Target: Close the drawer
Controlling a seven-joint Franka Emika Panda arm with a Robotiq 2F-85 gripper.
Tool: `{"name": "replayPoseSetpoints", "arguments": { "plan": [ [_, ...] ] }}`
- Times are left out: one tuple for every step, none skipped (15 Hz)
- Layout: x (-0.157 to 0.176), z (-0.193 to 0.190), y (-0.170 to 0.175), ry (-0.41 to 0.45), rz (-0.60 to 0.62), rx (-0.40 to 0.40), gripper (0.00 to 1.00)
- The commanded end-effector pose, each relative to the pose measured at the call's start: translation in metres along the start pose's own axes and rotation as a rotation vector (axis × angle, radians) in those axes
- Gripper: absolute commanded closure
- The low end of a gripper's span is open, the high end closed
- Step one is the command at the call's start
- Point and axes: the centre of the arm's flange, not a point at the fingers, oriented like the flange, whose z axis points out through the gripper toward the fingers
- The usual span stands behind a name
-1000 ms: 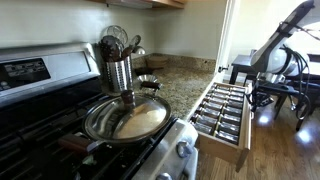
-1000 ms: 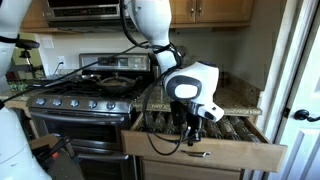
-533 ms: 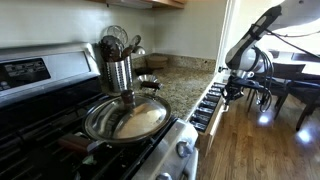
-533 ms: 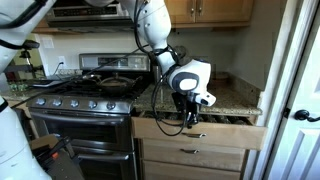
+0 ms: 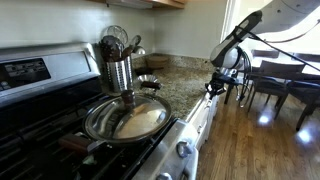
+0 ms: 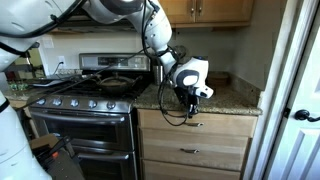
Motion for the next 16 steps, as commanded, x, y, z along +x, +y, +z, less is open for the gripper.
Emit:
{"name": "replayPoseSetpoints", "arguments": {
  "plan": [
    [-0.002, -0.017, 0.027, -0.033, 0.033, -0.023, 0.97],
    [-0.005, -0.022, 0.041, -0.036, 0.042, -0.03, 0.97],
    [-0.012, -0.032, 0.059, -0.039, 0.049, -0.047, 0.97],
    [-0.017, -0.04, 0.075, -0.033, 0.067, -0.067, 0.97],
    [-0.025, -0.053, 0.093, -0.03, 0.069, -0.072, 0.97],
    [-0.03, -0.06, 0.106, -0.041, 0.064, -0.081, 0.97],
    [-0.037, -0.069, 0.117, -0.037, 0.063, -0.098, 0.72],
    [-0.044, -0.078, 0.129, -0.04, 0.05, -0.112, 0.72],
    [-0.052, -0.089, 0.139, -0.038, 0.037, -0.131, 0.66],
    [-0.06, -0.098, 0.148, -0.049, 0.025, -0.153, 0.6],
    [-0.07, -0.108, 0.156, -0.061, 0.011, -0.18, 0.53],
    [-0.08, -0.117, 0.164, -0.062, 0.0, -0.204, 0.48],
    [-0.092, -0.126, 0.173, -0.063, -0.013, -0.229, 0.4],
    [-0.104, -0.134, 0.182, -0.063, -0.023, -0.246, 0.34],
    [-0.114, -0.14, 0.189, -0.065, -0.035, -0.257, 0.27],
    [-0.122, -0.145, 0.195, -0.059, -0.044, -0.259, 0.21]
  ]
}}
